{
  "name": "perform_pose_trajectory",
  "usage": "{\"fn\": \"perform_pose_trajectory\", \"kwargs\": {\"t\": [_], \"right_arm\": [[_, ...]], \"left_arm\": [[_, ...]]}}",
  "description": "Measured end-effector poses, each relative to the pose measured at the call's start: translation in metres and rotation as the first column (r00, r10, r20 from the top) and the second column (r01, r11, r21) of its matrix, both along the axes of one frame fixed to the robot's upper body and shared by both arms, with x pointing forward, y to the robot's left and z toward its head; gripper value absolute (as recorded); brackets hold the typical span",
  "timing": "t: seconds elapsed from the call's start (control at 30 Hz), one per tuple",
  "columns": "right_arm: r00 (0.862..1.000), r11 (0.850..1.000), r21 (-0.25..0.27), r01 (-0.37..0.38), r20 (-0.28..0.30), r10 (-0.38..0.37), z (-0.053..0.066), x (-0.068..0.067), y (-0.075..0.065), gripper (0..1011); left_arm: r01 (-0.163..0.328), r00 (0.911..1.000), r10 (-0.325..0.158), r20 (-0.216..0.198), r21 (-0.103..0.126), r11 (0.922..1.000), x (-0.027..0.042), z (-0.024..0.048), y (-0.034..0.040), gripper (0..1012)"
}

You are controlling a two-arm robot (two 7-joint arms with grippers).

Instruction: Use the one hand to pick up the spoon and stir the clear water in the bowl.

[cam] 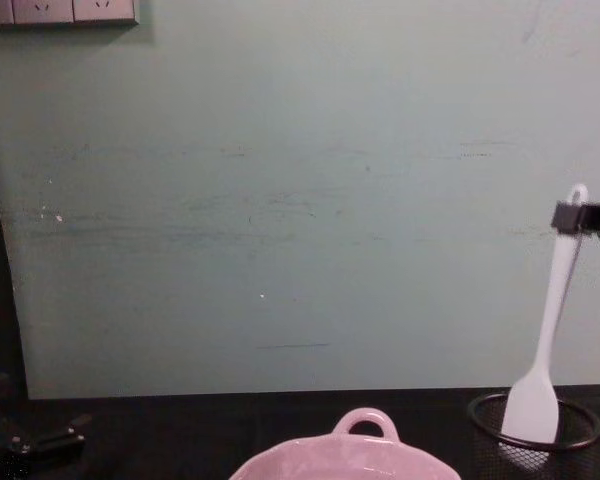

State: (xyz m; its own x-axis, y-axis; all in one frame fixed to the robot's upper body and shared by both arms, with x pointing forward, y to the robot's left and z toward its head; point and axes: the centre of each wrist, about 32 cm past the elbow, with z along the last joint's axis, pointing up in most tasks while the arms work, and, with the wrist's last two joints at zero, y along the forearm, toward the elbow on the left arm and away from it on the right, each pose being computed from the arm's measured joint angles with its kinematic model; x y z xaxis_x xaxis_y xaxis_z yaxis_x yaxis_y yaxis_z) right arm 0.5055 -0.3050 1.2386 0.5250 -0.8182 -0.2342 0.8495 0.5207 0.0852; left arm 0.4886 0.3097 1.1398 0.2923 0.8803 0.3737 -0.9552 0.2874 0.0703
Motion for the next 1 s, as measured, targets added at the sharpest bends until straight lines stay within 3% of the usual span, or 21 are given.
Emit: {"fn": "perform_pose_trajectory", "kwargs": {"t": [0.23,0.37,0.57,1.0], "right_arm": [[0.997,0.995,-0.097,-0.038,0.060,0.044,0.034,-0.002,0.006,110],[0.996,0.991,-0.125,-0.047,0.073,0.056,0.044,-0.003,0.006,110],[0.994,0.989,-0.139,-0.050,0.094,0.063,0.051,-0.005,0.006,110],[0.994,0.989,-0.139,-0.051,0.090,0.064,0.050,-0.005,0.006,110]], "left_arm": [[0.000,1.0000,0.000,0.000,0.000,1.0000,0.0000,0.0000,0.0000,1011],[0.000,1.0000,0.000,0.000,0.000,1.0000,0.0000,0.0000,0.0000,1011],[0.000,1.0000,0.000,0.000,0.000,1.0000,0.0000,0.0000,0.0000,1011],[0.000,1.0000,0.000,0.000,0.000,1.0000,0.0000,0.0000,0.0000,1011]]}}
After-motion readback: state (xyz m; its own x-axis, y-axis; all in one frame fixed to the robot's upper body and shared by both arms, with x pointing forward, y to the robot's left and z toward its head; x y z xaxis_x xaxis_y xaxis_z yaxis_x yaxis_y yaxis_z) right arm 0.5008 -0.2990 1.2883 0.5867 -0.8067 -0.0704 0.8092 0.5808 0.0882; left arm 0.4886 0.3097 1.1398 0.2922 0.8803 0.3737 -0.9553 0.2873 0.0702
